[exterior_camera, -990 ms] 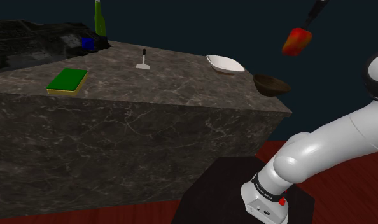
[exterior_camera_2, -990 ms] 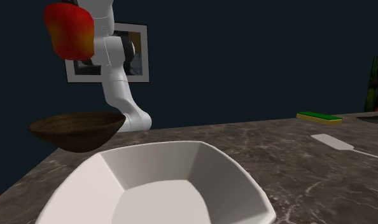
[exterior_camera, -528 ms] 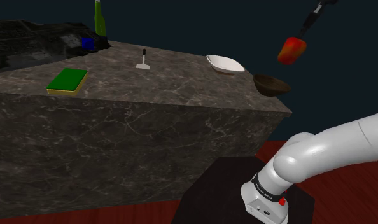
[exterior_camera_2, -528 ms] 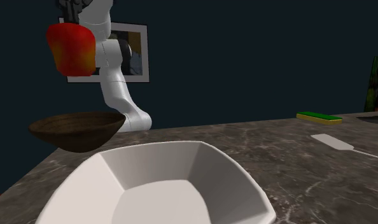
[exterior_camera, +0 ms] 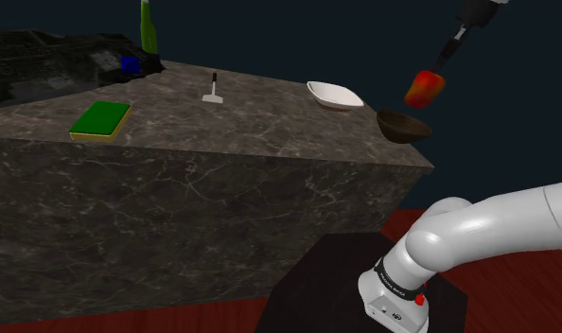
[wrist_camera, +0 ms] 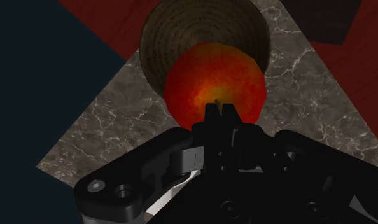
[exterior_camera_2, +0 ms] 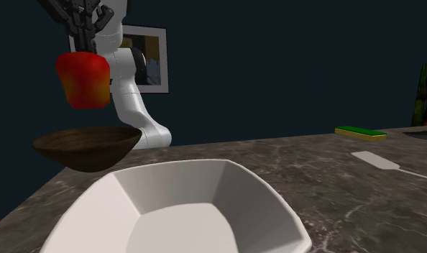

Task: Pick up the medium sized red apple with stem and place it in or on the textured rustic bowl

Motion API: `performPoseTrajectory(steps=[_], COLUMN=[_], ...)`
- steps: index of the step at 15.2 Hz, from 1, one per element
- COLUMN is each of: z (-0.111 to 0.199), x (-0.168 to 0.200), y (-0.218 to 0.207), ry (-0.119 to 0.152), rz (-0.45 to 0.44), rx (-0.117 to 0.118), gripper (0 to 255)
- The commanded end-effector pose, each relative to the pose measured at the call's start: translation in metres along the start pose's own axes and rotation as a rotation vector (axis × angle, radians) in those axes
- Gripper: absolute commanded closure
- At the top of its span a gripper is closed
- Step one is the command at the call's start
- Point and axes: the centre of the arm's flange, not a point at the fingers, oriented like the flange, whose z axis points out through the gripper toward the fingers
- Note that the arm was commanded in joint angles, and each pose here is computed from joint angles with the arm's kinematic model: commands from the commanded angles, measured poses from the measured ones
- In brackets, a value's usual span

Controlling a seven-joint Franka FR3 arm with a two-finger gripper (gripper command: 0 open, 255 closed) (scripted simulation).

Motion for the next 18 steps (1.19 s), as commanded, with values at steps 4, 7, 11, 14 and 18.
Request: performPoseTrajectory(steps=[4, 7, 11, 14, 18], z=[0.026, 0.041, 0.050, 0.050, 0.050], x=[-0.002, -0.004, -0.004, -0.004, -0.004], y=[0.000, 0.000, -0.001, -0.001, -0.001], ry=[0.000, 0.000, 0.000, 0.000, 0.000], rz=[0.000, 0.000, 0.000, 0.000, 0.000], rx=[0.000, 0.000, 0.000, 0.000, 0.000], gripper=[255, 255, 255, 255, 0])
